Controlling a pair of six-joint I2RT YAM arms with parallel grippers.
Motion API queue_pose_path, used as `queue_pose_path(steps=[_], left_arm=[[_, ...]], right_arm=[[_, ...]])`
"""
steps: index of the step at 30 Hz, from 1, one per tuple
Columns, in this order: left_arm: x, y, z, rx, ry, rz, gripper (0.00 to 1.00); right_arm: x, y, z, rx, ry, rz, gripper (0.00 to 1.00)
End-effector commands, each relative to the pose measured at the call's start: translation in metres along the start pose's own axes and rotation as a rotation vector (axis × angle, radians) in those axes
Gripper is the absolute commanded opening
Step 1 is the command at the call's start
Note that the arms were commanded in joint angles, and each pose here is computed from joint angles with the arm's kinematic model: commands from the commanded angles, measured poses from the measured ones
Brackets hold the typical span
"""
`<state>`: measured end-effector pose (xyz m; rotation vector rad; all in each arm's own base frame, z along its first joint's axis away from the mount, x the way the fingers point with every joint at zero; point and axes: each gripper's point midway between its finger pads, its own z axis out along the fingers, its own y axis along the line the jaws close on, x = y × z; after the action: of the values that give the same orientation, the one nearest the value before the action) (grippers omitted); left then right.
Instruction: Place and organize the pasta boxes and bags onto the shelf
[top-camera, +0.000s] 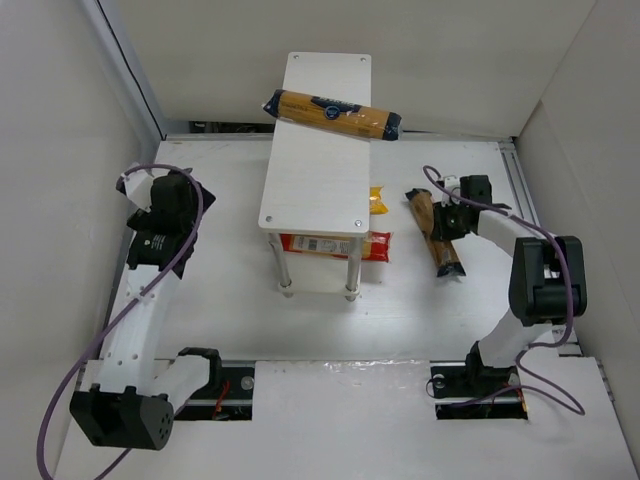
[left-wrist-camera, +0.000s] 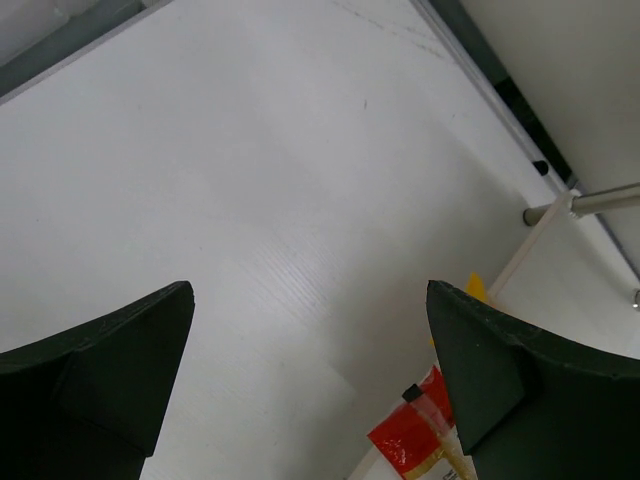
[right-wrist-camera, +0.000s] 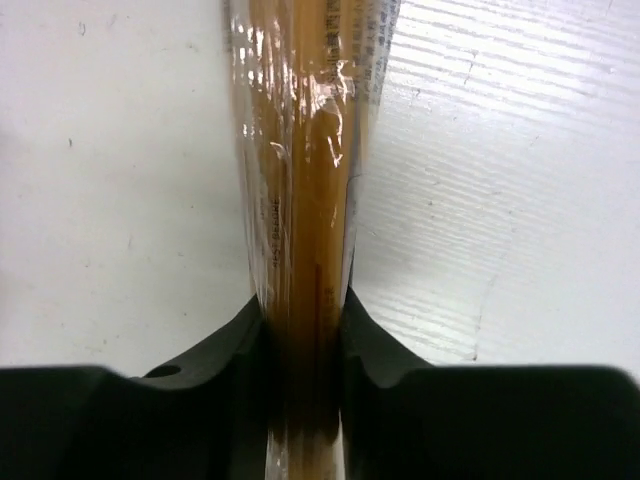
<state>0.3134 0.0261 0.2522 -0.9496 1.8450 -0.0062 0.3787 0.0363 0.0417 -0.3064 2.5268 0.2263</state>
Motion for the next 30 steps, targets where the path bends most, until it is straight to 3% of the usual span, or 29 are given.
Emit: queue_pose_path(steps=[1, 3, 7, 11, 15, 18, 19, 24, 27, 28, 30], left_arm=[[-0.013, -0.008, -0.004, 0.057, -0.04, -0.042, 1.0], [-0.004, -0.01, 0.0, 0.081, -0.018, -0.032, 1.0], [0.009, -0.009, 0.009, 0.076, 0.022, -0.033, 1.0], [0.025, -0.008, 0.019, 0.067, 0.066, -0.043, 1.0], [0.027, -0.002, 0.019, 0.056, 0.052, -0.055, 1.0], [0.034, 0.002, 0.021, 0.054, 0.054, -0.062, 1.0], [0.037, 0.006, 0.021, 0.05, 0.058, -0.06, 1.0], [0.04, -0.001, 0.018, 0.113, 0.059, -0.07, 1.0], [0.042, -0.004, 0.016, 0.135, 0.067, -0.073, 1.0], [0.041, -0.005, 0.017, 0.141, 0.061, -0.077, 1.0], [0.045, -0.007, 0.017, 0.156, 0.073, -0.066, 1.0]], right_arm=[[-0.002, 0.015, -0.006, -0.054, -0.037, -0.056, 0.0], [-0.024, 0.022, -0.027, -0.073, -0.134, -0.09, 0.0], [-0.078, 0.023, -0.111, 0.024, -0.385, -0.129, 0.0], [-0.136, 0.019, -0.232, 0.166, -0.669, -0.149, 0.0], [-0.174, 0.023, -0.318, 0.248, -0.839, -0.173, 0.0], [-0.205, 0.066, -0.365, 0.091, -0.975, -0.343, 0.0], [-0.212, 0.098, -0.376, -0.034, -1.018, -0.453, 0.0], [-0.223, 0.203, -0.407, -0.336, -1.065, -0.812, 0.0], [-0.229, 0.25, -0.407, -0.395, -1.05, -0.912, 0.0], [-0.236, 0.261, -0.388, -0.403, -1.007, -0.924, 0.0], [-0.246, 0.271, -0.392, -0.337, -1.0, -0.934, 0.0]])
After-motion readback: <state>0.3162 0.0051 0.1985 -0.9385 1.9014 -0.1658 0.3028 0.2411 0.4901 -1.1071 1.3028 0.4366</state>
